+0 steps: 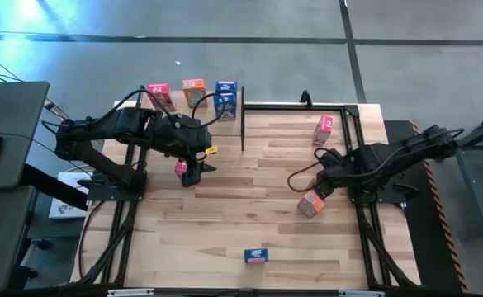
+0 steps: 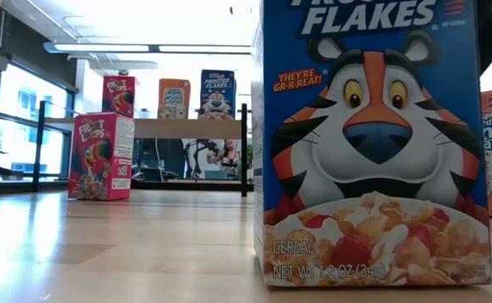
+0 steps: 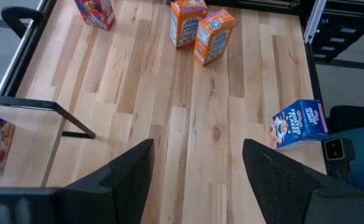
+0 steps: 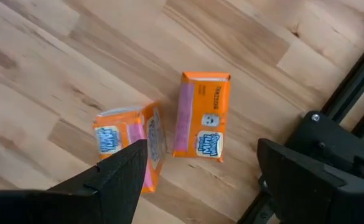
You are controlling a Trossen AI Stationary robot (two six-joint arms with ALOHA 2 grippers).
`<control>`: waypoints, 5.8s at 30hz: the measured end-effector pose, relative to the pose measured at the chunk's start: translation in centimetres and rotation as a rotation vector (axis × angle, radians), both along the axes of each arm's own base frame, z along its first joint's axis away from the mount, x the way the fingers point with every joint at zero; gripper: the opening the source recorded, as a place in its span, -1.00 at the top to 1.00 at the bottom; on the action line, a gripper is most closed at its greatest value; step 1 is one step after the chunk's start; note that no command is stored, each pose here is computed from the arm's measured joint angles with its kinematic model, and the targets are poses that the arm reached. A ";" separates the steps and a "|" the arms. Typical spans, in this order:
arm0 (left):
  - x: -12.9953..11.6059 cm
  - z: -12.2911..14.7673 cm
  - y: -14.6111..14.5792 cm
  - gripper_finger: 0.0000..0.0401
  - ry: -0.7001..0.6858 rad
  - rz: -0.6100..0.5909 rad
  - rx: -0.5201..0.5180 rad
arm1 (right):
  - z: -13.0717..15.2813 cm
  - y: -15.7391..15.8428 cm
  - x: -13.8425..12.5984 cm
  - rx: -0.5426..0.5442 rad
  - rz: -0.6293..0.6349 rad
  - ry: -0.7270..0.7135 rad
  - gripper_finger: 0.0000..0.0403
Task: Stack cereal on shelf
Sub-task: Put the top orange cereal box on the the shelf aligned with the other orange cereal box
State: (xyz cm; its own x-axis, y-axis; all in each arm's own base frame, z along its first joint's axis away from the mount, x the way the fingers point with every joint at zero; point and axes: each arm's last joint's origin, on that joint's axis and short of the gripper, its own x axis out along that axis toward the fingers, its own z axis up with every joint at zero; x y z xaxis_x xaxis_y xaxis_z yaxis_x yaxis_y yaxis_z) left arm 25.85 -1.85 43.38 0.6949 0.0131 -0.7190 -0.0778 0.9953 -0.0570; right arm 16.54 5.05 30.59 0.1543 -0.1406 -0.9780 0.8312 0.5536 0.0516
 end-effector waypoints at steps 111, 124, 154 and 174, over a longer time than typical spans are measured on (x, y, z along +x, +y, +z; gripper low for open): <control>0.8 -0.2 1.5 -0.46 0.009 -0.004 0.249 | 5.8 -0.4 7.5 -0.145 0.265 -0.126 0.25; 1.2 -0.5 1.2 -0.45 0.012 -0.081 0.173 | 8.2 -0.2 12.9 -0.224 0.524 -0.088 0.25; 4.8 -1.1 1.0 -0.45 -0.106 -0.107 0.212 | 11.1 0.4 17.5 -0.475 0.748 -0.307 0.25; 4.9 -1.0 1.0 -0.36 -0.119 -0.122 0.232 | 11.8 0.4 18.3 -0.531 0.733 -0.404 0.25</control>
